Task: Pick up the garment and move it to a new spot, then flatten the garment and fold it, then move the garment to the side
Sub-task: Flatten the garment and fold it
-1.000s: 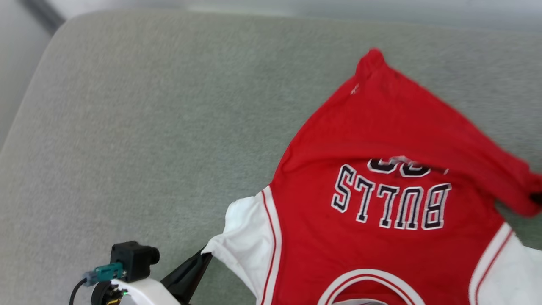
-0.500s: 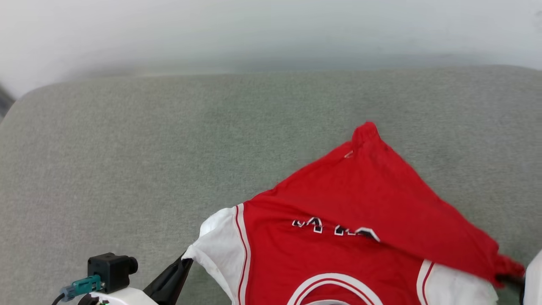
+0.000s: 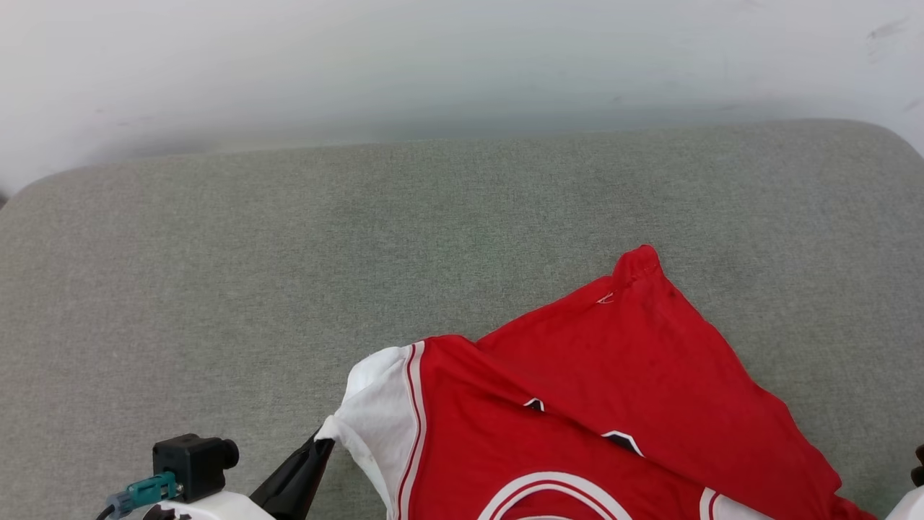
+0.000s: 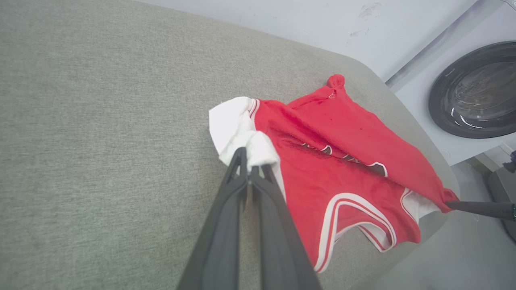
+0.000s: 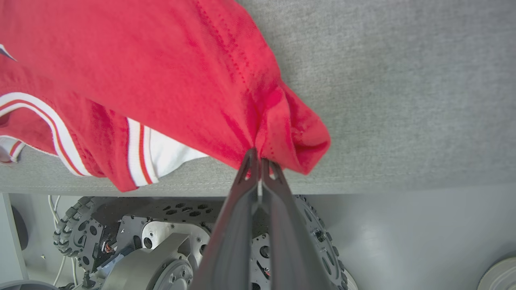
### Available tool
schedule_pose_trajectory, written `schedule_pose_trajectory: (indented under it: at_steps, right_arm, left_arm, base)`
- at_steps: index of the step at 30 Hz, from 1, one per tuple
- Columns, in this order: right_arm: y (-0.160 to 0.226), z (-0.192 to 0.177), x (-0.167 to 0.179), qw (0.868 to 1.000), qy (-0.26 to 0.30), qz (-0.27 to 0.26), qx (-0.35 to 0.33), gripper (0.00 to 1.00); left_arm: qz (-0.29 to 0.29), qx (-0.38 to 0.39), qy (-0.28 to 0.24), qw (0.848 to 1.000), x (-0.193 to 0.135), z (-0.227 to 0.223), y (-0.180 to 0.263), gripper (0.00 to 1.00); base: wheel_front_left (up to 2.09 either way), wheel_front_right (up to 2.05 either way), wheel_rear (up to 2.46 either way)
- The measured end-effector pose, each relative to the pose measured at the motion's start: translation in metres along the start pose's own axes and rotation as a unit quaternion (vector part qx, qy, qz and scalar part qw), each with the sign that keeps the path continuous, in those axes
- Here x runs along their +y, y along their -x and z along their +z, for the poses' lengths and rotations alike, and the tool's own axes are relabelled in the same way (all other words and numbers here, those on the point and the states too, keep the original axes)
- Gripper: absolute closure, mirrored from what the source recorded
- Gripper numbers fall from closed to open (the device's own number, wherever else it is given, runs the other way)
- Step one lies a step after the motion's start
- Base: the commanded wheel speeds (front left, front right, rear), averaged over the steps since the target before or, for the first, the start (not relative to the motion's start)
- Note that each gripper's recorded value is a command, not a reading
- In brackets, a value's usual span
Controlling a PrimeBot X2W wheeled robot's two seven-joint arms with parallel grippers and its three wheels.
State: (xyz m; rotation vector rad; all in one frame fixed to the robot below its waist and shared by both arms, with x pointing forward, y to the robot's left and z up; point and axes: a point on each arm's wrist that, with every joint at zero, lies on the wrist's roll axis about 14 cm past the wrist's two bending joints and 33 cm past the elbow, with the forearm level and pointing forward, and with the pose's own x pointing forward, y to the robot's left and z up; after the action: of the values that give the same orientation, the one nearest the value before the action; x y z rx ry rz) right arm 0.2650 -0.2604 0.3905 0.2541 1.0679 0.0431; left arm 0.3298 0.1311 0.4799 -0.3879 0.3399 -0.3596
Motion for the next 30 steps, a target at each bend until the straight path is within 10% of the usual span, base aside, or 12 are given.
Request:
schedule_pose_trajectory:
  at_steps: [2,3,4,18,30]
  right_arm:
    - [-0.001,0.001,0.001,1.0,0.001,0.003,0.0,1.0]
    - [-0.001,0.001,0.002,1.0,0.003,0.005,0.0,0.64]
    - [-0.001,0.004,0.004,1.0,0.01,0.006,-0.003,0.0]
    - [0.003,0.126,0.066,0.984,0.136,0.065,-0.094,0.0]
    - [-0.078,0.191,0.125,0.979,0.183,0.083,-0.045,0.0]
  left_arm:
    - [0.0,0.0,0.0,1.0,0.0,0.0,0.0,1.0]
    - [0.001,0.0,0.0,1.0,0.0,0.0,0.001,1.0]
    - [0.001,0.0,0.0,1.0,0.001,0.0,0.001,1.0]
    - [-0.003,-0.002,-0.024,1.0,0.0,0.01,-0.004,1.0]
    - [-0.001,-0.011,-0.003,1.0,0.003,0.018,-0.019,1.0]
  base:
    - [0.0,0.0,0.0]
    - [0.0,0.0,0.0]
    - [0.0,0.0,0.0]
    - [0.0,0.0,0.0]
    - [0.0,0.0,0.0]
